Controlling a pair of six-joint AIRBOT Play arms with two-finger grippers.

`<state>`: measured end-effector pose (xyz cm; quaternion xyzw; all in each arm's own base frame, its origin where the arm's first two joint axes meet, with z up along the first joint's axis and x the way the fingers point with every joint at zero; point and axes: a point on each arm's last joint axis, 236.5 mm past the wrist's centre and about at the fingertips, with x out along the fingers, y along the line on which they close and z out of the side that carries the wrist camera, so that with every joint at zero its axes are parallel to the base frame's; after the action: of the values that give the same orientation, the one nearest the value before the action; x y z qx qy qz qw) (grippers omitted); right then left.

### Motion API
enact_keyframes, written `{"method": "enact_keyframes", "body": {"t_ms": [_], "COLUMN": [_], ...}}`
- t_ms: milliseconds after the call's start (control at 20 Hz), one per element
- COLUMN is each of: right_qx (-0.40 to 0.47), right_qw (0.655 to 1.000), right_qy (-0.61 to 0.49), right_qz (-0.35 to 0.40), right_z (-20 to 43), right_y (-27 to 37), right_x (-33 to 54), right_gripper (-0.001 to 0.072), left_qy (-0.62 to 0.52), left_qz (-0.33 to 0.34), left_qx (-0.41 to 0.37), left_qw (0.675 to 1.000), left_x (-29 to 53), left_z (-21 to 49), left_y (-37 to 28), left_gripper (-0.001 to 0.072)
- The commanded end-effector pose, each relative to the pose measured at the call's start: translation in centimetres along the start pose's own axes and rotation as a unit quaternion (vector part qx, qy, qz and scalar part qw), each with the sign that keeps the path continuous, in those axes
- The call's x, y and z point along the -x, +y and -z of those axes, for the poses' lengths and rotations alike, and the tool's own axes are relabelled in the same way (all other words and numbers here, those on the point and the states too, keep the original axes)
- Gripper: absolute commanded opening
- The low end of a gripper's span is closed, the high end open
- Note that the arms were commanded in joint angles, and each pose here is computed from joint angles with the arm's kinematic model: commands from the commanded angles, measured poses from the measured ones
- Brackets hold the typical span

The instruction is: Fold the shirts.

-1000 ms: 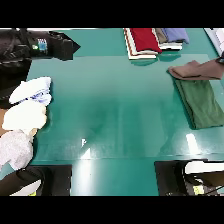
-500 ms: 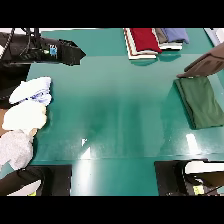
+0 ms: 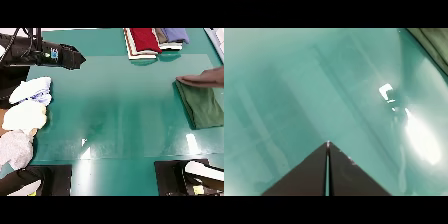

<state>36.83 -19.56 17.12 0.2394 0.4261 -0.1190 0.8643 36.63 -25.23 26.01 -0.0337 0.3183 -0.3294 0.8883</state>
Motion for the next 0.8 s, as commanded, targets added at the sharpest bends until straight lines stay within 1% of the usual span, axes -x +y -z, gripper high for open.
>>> {"method": "enact_keyframes", "body": {"t_ms": [0, 200, 250, 300, 350, 400, 500, 600, 750], "right_qx": [-0.045, -0.103, -0.115, -0.123, -0.129, -0.141, -0.165, -0.162, -0.122], "right_qw": [0.997, 0.989, 0.987, 0.985, 0.984, 0.982, 0.979, 0.981, 0.991], "right_qy": [0.045, 0.087, 0.091, 0.095, 0.097, 0.097, 0.083, 0.055, 0.003], "right_qz": [0.052, 0.066, 0.069, 0.073, 0.077, 0.081, 0.091, 0.093, 0.054], "right_z": [6.3, 12.5, 13.6, 14.6, 15.3, 15.8, 15.5, 13.6, 8.8], "right_y": [-4.5, -7.3, -7.9, -8.7, -9.5, -10.2, -11.7, -11.8, -8.1], "right_x": [-0.2, -1.5, -1.7, -1.9, -1.9, -1.8, -0.9, 0.4, 1.9], "right_gripper": [0.0015, 0.0019, 0.0064, 0.0283, 0.0477, 0.0546, 0.0558, 0.0558, 0.0557], "left_qy": [0.005, 0.006, 0.007, 0.009, 0.009, 0.010, 0.011, 0.011, 0.011], "left_qz": [-0.001, -0.001, -0.001, -0.001, -0.001, -0.001, -0.001, -0.001, 0.000], "left_qx": [-0.007, -0.017, -0.017, -0.017, -0.017, -0.017, -0.020, -0.022, -0.022], "left_qw": [1.000, 1.000, 1.000, 1.000, 1.000, 1.000, 1.000, 1.000, 1.000], "left_x": [0.0, 0.0, 0.0, 0.0, 0.0, 0.0, 0.0, 0.0, 0.0], "left_z": [0.2, 0.3, 0.3, 0.4, 0.4, 0.5, 0.5, 0.5, 0.5], "left_y": [0.0, 0.0, 0.0, 0.0, 0.0, 0.0, 0.0, 0.0, 0.0], "left_gripper": [0.0024, 0.0025, 0.0024, 0.0025, 0.0024, 0.0024, 0.0024, 0.0024, 0.0025]}}
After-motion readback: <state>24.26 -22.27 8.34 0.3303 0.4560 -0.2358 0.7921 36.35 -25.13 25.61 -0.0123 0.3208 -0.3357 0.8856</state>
